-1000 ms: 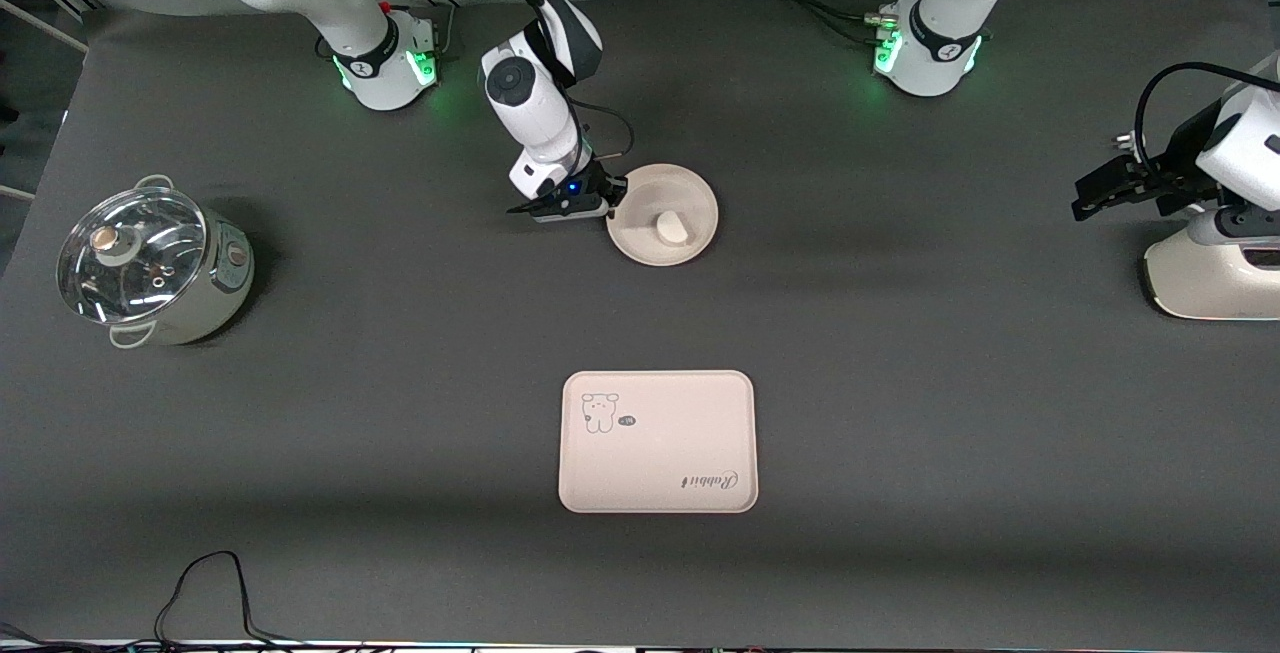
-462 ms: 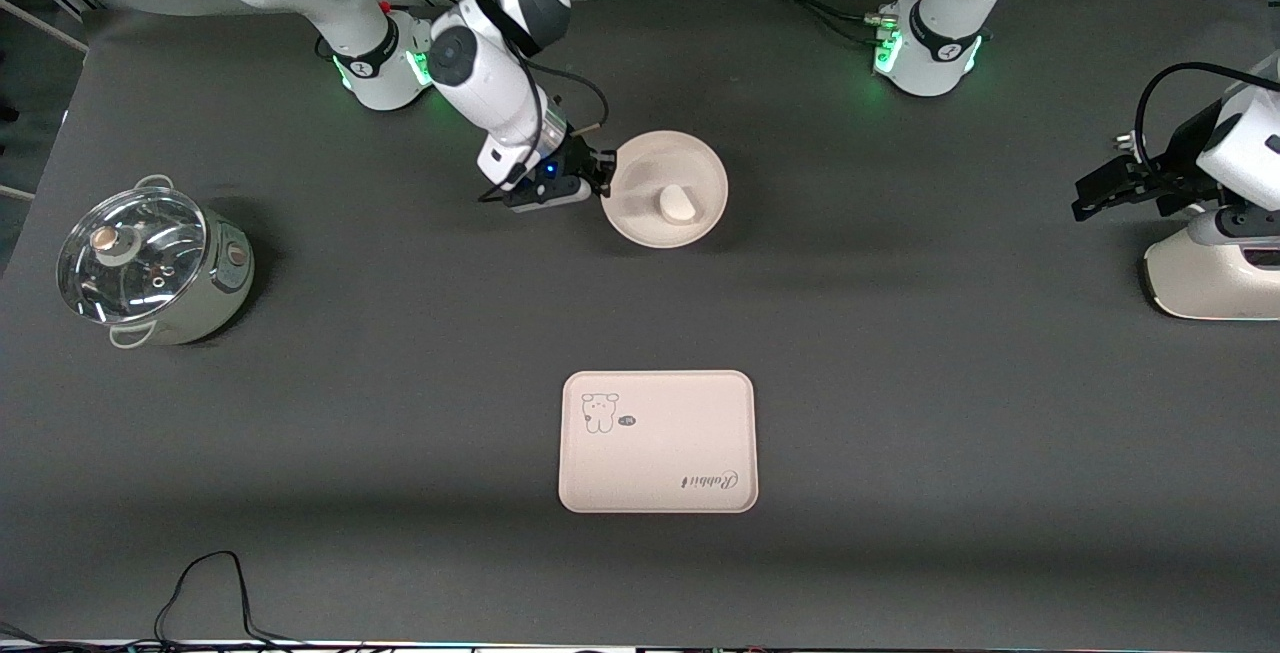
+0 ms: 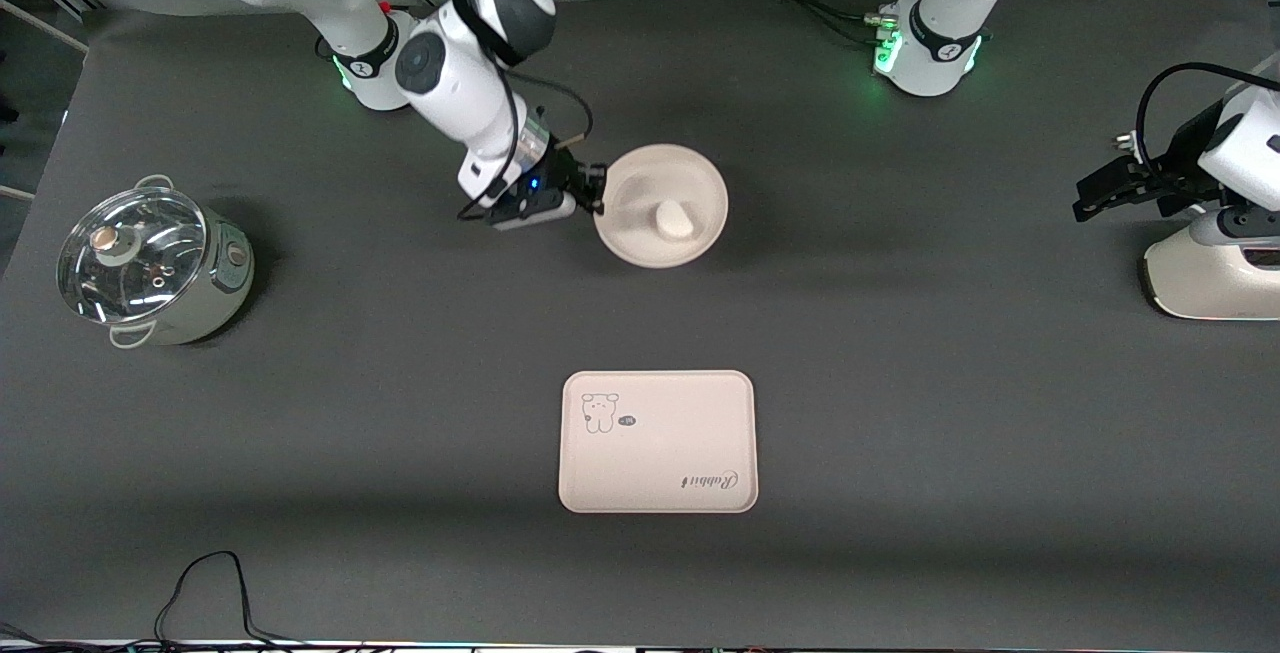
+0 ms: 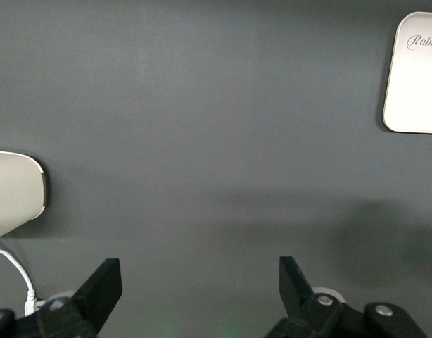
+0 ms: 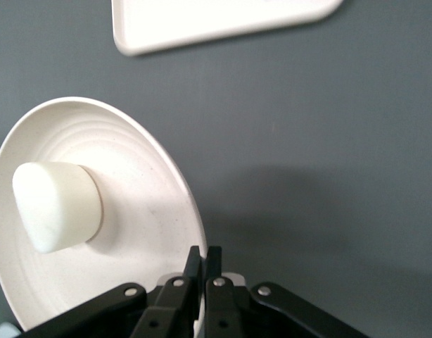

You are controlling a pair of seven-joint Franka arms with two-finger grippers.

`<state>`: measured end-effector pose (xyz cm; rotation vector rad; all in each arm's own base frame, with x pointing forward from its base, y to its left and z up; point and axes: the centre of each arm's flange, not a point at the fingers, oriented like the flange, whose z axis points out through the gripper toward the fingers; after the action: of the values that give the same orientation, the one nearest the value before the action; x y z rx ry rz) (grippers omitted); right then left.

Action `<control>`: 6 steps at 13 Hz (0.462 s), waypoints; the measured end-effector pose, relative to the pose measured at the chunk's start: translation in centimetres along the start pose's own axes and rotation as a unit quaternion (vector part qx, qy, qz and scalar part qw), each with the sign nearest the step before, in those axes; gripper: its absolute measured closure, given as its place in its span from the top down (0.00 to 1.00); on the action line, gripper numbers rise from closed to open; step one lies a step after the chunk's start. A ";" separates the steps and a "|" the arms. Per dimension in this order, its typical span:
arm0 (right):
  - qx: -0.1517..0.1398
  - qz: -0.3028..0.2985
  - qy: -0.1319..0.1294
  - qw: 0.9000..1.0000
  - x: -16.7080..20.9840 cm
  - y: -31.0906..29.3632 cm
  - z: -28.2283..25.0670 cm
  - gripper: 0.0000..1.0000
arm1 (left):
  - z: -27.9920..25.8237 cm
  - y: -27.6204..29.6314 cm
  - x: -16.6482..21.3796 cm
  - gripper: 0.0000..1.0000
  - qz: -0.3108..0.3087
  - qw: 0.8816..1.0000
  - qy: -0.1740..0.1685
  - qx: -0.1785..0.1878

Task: Place bun in plate and plate on tray
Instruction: 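Carry the plate with the right gripper onto the rabbit tray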

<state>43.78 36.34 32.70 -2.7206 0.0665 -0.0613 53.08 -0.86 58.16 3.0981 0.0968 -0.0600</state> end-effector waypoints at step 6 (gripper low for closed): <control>0.004 0.001 0.008 1.000 18.4 -1.1 1.2 0.04 | 0.0 0.1 0.1 1.00 0.000 1.000 0.002 0.000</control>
<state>62.21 36.83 32.68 -2.7125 0.0741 -0.0836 53.14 -0.91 58.21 3.0975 0.0954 -0.0543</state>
